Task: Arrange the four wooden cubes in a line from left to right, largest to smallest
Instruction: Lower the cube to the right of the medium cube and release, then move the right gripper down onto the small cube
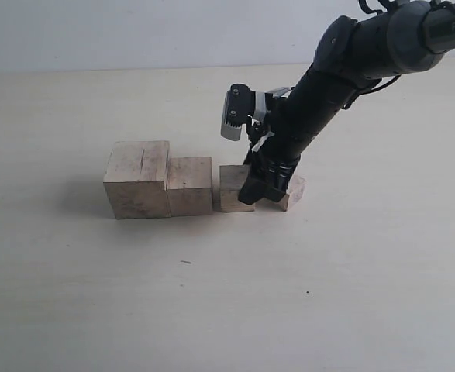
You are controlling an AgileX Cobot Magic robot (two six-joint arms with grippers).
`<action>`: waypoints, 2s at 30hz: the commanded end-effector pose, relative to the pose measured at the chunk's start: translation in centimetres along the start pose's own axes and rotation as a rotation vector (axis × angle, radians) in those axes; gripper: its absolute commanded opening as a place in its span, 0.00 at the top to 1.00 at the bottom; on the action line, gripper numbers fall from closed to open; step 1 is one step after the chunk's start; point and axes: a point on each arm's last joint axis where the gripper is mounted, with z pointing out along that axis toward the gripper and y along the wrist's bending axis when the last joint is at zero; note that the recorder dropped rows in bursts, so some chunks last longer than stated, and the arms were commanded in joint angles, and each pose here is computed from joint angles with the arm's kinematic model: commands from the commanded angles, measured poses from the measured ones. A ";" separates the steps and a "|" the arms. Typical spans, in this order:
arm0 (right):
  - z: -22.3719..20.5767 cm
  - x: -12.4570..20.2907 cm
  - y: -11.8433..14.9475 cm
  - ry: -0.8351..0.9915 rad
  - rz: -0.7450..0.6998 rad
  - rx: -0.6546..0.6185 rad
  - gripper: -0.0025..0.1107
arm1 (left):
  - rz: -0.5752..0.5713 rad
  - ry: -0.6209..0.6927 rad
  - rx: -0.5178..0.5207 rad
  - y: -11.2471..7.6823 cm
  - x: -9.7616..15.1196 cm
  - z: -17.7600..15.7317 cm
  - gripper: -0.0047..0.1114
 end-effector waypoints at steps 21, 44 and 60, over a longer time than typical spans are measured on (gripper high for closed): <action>0.2 -0.4 -0.2 -0.045 0.037 0.021 0.84 | -0.009 -0.014 0.000 0.0 0.0 0.0 0.96; -0.5 -1.1 0.0 -0.099 0.070 0.024 0.34 | -0.009 -0.014 0.000 0.0 0.0 0.0 0.96; -8.7 -2.2 1.1 0.027 0.247 0.252 0.39 | -0.009 -0.014 0.000 0.0 0.0 0.0 0.96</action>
